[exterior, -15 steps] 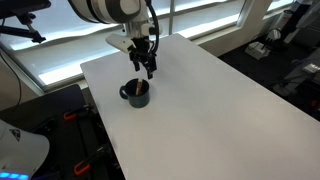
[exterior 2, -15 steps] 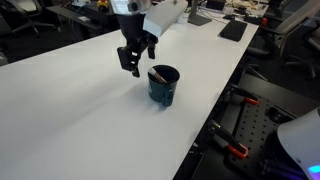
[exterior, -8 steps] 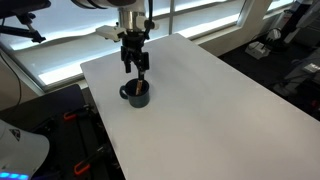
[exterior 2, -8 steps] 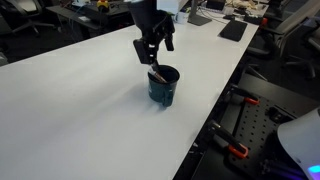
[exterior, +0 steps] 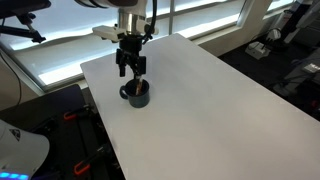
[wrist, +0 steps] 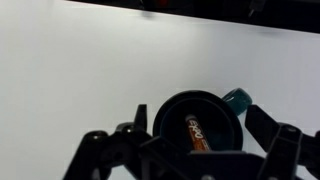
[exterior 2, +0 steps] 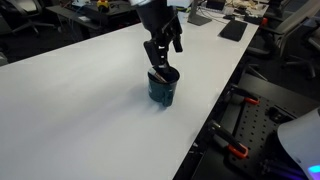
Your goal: Remove the marker from the cup
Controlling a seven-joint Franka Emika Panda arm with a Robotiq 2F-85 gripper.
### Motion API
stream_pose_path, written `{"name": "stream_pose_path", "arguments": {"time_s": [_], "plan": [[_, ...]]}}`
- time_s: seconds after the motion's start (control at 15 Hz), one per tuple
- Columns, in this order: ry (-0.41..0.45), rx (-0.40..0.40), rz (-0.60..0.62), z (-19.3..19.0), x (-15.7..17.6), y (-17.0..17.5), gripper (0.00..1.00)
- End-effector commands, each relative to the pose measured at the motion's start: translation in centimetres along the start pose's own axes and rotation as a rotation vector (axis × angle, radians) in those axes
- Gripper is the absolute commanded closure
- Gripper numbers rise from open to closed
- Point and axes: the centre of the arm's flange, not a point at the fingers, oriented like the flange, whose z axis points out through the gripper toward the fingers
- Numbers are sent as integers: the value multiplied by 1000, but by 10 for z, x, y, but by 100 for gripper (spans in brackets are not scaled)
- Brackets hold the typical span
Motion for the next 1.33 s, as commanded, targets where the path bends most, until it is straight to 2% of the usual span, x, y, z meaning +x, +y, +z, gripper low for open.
{"name": "stream_pose_path", "arguments": {"time_s": [0.0,0.4,1.0,1.27], "plan": [[42,16,-47,20,15,-4,0],[192,81,-153,39,29,1,0],[201,103,-189,43,29,8,0],[289,131,-131,16,3,9,0]]}}
